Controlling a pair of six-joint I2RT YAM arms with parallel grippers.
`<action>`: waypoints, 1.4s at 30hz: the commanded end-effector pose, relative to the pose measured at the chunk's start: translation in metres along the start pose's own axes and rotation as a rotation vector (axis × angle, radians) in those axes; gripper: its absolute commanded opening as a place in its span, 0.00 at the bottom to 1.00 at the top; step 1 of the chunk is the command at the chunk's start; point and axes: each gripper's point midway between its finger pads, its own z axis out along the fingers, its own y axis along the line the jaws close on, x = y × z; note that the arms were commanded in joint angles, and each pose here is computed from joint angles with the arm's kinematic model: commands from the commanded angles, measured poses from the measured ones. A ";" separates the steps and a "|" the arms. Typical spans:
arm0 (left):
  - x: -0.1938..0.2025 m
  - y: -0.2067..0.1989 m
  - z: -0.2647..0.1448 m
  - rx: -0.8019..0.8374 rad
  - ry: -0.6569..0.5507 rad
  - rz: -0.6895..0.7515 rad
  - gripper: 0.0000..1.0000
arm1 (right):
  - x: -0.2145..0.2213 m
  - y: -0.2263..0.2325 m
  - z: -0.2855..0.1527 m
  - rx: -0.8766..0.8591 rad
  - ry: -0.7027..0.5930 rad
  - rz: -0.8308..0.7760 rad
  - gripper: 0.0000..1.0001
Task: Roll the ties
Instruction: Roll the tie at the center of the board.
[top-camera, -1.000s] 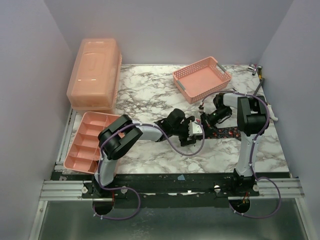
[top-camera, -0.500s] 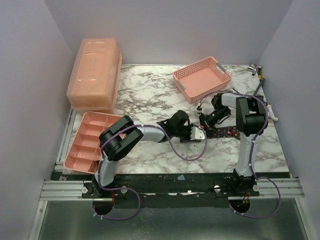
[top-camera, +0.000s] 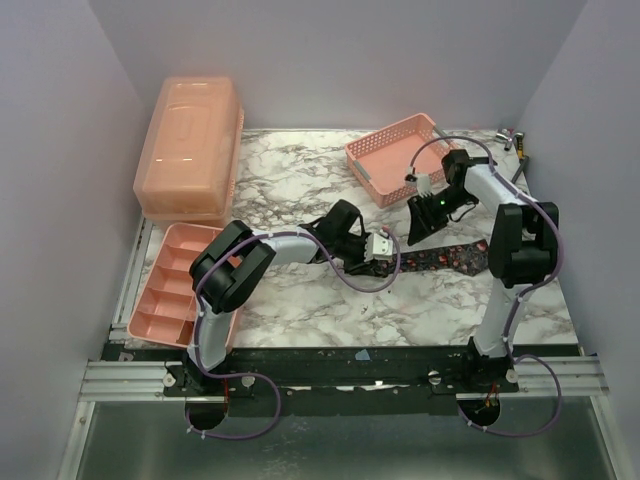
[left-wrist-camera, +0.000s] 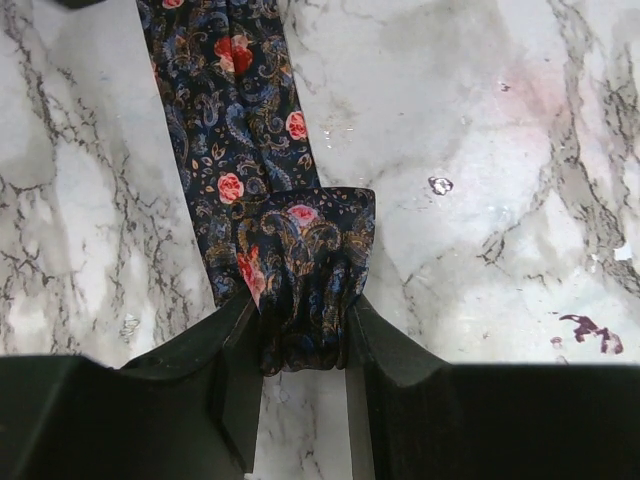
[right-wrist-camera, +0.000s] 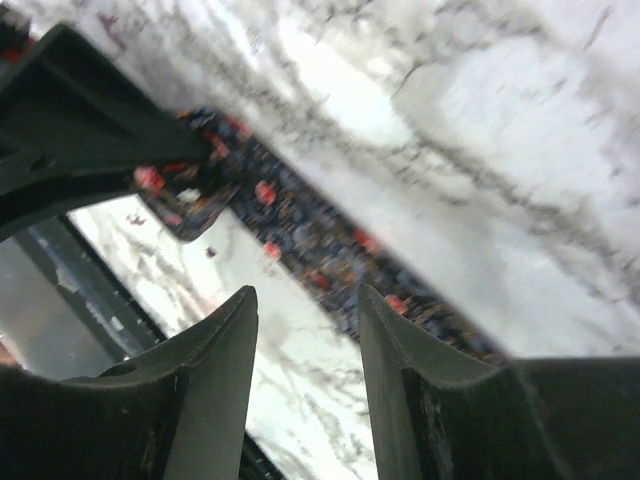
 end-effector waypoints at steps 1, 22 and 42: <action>0.032 -0.037 0.003 0.131 0.067 -0.106 0.01 | -0.008 -0.029 0.022 0.046 0.050 -0.020 0.47; 0.038 -0.023 0.003 0.062 0.064 -0.144 0.01 | 0.011 0.000 0.042 -0.021 0.197 -0.025 0.07; -0.023 0.005 -0.022 -0.079 -0.097 -0.201 0.00 | 0.048 -0.057 0.067 0.225 0.254 -0.036 0.08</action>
